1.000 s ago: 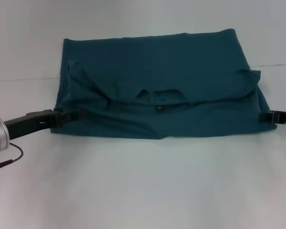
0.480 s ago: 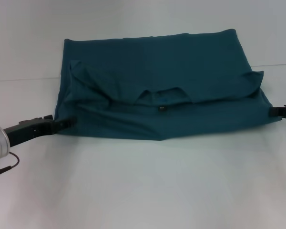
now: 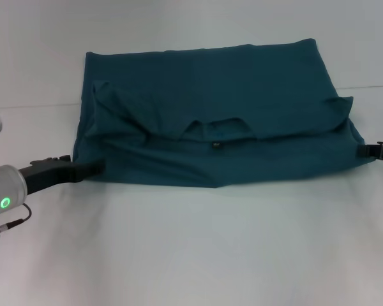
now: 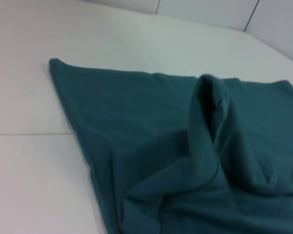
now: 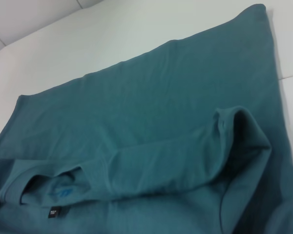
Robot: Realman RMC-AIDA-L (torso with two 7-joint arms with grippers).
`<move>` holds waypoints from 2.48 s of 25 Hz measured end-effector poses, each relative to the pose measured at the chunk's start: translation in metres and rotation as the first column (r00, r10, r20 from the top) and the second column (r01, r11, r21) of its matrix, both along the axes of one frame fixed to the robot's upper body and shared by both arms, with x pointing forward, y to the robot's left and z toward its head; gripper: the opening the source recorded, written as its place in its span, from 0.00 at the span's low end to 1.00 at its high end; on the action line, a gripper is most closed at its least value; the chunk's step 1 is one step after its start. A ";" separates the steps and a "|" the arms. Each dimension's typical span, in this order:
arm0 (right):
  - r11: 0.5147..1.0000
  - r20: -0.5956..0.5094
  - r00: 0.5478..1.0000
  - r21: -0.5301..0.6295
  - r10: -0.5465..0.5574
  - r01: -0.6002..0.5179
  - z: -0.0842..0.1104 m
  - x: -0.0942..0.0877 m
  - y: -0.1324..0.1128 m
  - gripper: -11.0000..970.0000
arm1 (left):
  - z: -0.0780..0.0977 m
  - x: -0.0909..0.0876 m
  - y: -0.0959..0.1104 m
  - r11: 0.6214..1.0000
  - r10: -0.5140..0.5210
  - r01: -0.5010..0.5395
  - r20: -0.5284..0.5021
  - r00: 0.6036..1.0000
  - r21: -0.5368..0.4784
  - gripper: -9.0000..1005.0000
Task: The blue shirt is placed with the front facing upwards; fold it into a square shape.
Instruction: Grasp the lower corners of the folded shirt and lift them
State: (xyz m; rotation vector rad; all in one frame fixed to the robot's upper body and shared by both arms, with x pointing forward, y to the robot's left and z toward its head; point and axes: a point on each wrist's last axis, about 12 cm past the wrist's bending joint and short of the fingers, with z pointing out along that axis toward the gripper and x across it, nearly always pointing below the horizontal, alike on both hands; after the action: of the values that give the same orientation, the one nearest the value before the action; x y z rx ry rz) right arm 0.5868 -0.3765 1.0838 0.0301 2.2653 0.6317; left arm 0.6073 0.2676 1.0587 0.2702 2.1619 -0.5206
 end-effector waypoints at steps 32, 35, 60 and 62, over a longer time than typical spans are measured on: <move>1.000 0.008 1.000 -0.008 -0.010 0.010 0.000 0.001 0.000 0.03 | 0.000 0.002 -0.008 0.995 -0.060 0.060 0.000 0.998 0.082 0.88; 1.000 0.009 1.000 -0.009 -0.009 0.009 0.000 0.002 0.000 0.03 | -0.001 0.002 -0.008 0.995 -0.054 0.053 0.001 0.999 0.088 0.87; 1.000 0.007 1.000 -0.006 -0.007 0.007 -0.002 0.001 0.002 0.03 | -0.002 0.006 -0.006 0.990 -0.032 0.033 -0.008 0.999 0.138 0.41; 1.000 0.008 1.000 -0.006 -0.006 0.006 -0.001 0.001 0.002 0.03 | -0.002 0.006 -0.006 0.988 -0.037 0.039 -0.012 0.999 0.148 0.33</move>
State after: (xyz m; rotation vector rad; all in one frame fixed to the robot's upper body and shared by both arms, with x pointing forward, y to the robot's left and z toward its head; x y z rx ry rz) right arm 0.5883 -0.3741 1.0824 0.0316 2.2585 0.6210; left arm 0.6130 0.2612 1.0564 0.3916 2.2111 -0.3836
